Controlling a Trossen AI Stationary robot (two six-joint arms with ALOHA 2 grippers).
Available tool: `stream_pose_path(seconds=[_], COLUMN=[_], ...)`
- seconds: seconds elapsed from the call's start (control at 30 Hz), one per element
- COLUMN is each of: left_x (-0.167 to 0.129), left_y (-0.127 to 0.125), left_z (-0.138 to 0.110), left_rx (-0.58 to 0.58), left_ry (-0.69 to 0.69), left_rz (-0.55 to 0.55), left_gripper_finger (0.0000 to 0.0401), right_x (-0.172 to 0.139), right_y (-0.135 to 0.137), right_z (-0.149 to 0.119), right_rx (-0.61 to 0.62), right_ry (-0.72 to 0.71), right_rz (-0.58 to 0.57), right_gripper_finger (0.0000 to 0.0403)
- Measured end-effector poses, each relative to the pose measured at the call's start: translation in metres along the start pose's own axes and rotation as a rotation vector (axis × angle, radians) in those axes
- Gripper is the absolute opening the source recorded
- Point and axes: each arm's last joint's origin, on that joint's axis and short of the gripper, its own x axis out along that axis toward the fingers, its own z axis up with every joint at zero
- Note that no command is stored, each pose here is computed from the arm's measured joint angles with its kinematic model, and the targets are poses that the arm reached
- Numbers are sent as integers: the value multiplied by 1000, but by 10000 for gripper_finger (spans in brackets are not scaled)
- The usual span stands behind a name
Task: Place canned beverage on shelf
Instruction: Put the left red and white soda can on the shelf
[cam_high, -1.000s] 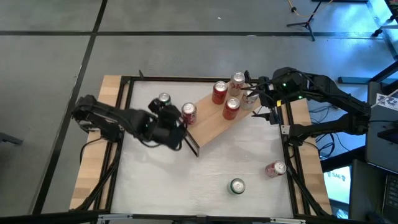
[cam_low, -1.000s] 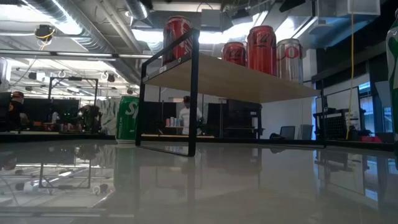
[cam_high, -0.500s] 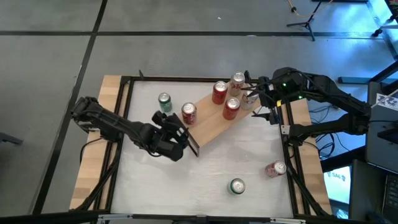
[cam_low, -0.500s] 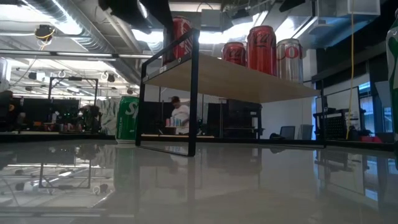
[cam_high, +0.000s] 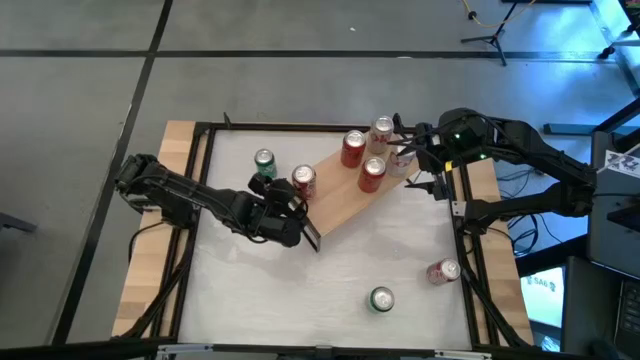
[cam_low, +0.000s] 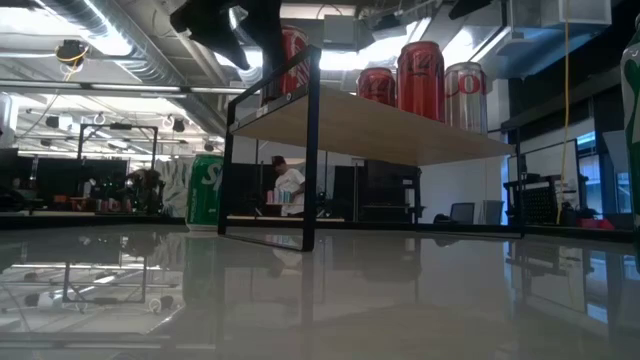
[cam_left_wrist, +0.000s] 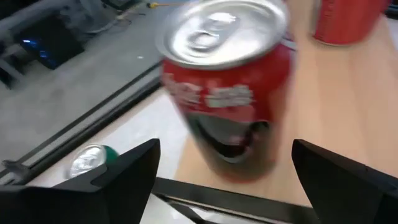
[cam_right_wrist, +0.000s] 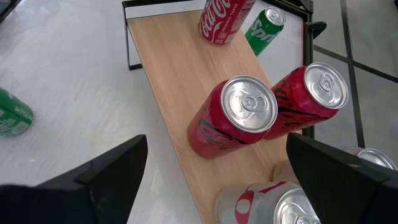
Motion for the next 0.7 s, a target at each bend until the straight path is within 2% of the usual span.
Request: stream_pose_path(seconds=[0.17,0.7], left_x=[4,14], left_y=[-3,2], left_z=[4,10], left_rx=[23,-11], left_ry=[41,47], left_rz=[-66,-45], left_gripper_finger=[353,353], right_x=[0,0], right_y=[0,0], right_z=[0,0], right_rx=[0,0], right_ry=[0,0], right_rz=[0,0], right_gripper_finger=[379,379])
